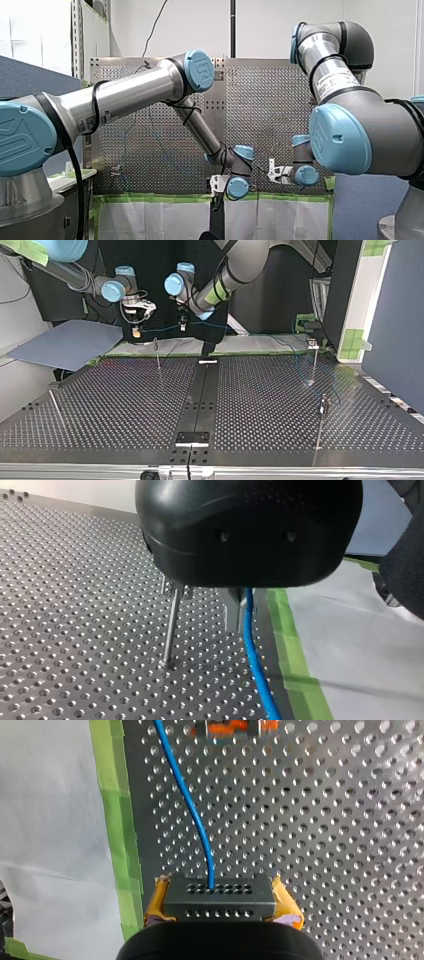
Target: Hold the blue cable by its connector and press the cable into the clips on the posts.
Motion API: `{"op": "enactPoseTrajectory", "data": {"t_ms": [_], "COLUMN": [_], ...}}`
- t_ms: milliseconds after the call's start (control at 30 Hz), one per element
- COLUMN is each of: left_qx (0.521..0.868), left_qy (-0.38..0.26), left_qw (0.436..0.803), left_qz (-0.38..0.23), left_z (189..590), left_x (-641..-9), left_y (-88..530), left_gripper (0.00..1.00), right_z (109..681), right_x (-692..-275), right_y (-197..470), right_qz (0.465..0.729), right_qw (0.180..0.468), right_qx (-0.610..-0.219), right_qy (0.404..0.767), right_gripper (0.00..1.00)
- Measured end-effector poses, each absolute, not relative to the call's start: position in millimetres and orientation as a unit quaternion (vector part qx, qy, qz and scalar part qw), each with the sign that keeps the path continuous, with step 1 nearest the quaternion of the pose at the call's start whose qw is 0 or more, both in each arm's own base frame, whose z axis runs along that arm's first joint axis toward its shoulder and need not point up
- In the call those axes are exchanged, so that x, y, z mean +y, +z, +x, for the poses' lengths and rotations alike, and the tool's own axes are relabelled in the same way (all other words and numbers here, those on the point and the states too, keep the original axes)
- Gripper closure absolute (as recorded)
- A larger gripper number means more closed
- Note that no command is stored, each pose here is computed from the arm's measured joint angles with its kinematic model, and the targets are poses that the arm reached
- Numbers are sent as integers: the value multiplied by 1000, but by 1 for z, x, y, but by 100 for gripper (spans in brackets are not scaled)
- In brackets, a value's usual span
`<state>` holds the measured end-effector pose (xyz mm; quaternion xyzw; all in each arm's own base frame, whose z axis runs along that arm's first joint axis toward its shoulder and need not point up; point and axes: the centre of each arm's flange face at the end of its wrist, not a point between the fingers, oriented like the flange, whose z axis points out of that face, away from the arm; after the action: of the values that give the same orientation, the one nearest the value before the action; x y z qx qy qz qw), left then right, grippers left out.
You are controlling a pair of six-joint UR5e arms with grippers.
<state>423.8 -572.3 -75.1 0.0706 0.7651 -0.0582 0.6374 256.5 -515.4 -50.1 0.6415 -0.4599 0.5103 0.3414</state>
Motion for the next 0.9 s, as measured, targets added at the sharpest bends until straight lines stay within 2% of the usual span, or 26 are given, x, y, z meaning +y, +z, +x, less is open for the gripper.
{"op": "enactPoseTrajectory", "data": {"t_ms": [267,633,900], "left_qx": [754,755,747], "left_qy": [-83,-106,-123], "left_qw": [649,645,652], "left_qz": [63,55,45], "left_z": [437,450,460], "left_x": [-579,-589,-598], "left_y": [-69,-93,-87], "left_gripper": [100,100,100], "right_z": [227,211,209], "right_x": [-532,-550,-553], "right_y": [-48,-40,-38], "right_qz": [629,601,597], "right_qw": [343,332,323], "right_qx": [-459,-446,-436], "right_qy": [525,575,591], "right_gripper": [100,100,100]}}
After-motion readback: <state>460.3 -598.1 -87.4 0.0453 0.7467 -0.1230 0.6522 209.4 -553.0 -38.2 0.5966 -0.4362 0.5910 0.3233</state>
